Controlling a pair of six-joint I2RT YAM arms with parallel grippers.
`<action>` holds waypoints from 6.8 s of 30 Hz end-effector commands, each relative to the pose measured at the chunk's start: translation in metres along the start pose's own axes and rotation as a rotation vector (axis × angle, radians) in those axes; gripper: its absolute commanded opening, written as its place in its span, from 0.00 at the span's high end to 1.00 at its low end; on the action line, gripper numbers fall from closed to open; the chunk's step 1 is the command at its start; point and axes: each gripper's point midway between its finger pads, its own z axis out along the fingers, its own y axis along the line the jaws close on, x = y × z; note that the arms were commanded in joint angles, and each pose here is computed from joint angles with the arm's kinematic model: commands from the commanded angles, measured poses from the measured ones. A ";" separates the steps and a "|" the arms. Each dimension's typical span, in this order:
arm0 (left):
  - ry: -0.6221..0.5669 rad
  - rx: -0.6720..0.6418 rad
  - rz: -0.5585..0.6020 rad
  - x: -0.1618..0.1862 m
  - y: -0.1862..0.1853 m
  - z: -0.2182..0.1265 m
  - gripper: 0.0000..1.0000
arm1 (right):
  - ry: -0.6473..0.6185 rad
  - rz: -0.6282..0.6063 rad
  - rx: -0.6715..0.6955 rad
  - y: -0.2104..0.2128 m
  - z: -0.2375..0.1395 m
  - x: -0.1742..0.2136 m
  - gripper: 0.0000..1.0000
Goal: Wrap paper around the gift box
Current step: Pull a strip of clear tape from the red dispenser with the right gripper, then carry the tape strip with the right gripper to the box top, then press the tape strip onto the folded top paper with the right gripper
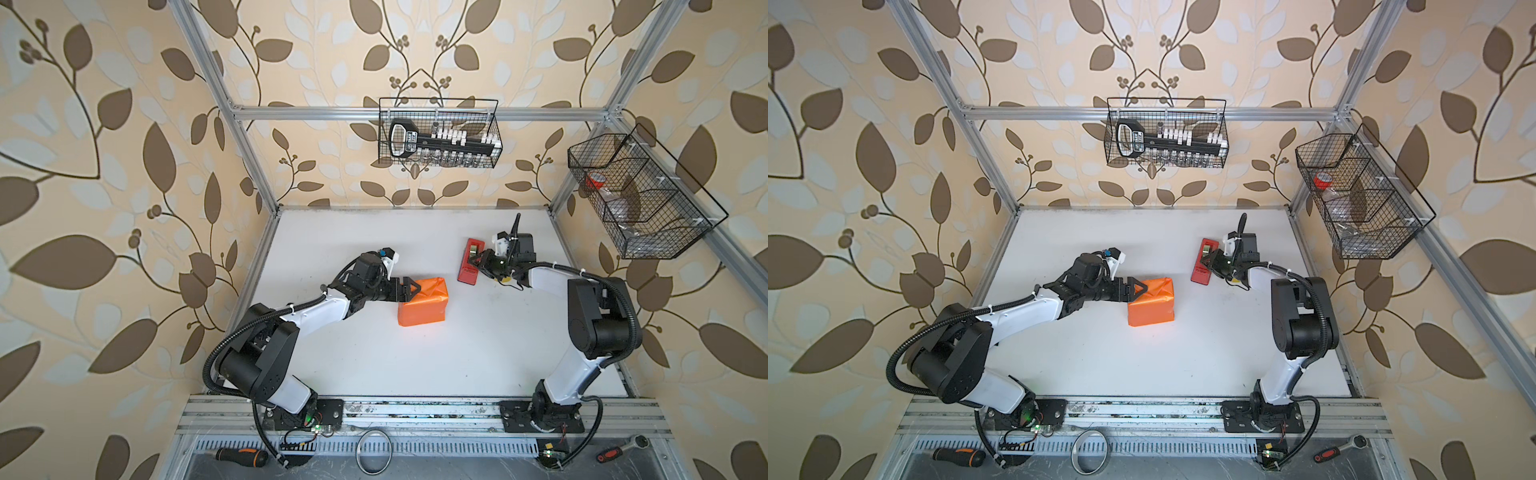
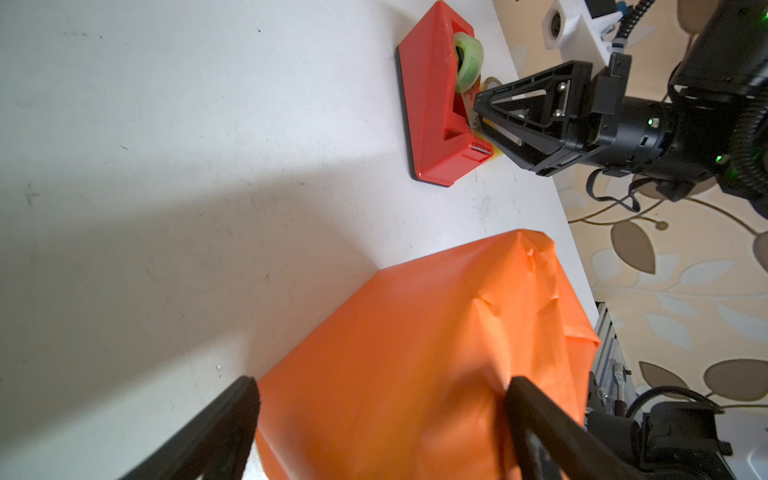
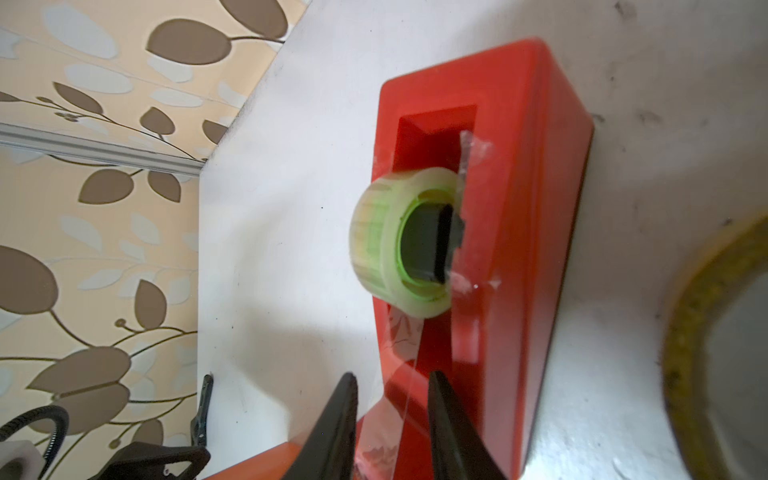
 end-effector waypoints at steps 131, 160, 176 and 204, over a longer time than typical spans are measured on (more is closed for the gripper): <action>0.139 -0.162 -0.014 0.052 0.045 0.001 0.09 | 0.203 -0.278 -0.262 0.175 -0.056 0.166 1.00; 0.137 -0.159 -0.013 0.053 0.045 0.001 0.09 | 0.210 -0.409 -0.117 0.148 -0.041 0.166 1.00; 0.138 -0.149 -0.015 0.052 0.043 0.001 0.09 | 0.211 -0.691 0.074 0.122 -0.041 0.185 0.96; 0.146 -0.144 -0.014 0.053 0.042 0.002 0.09 | 0.159 -0.832 0.079 0.144 -0.048 0.172 0.62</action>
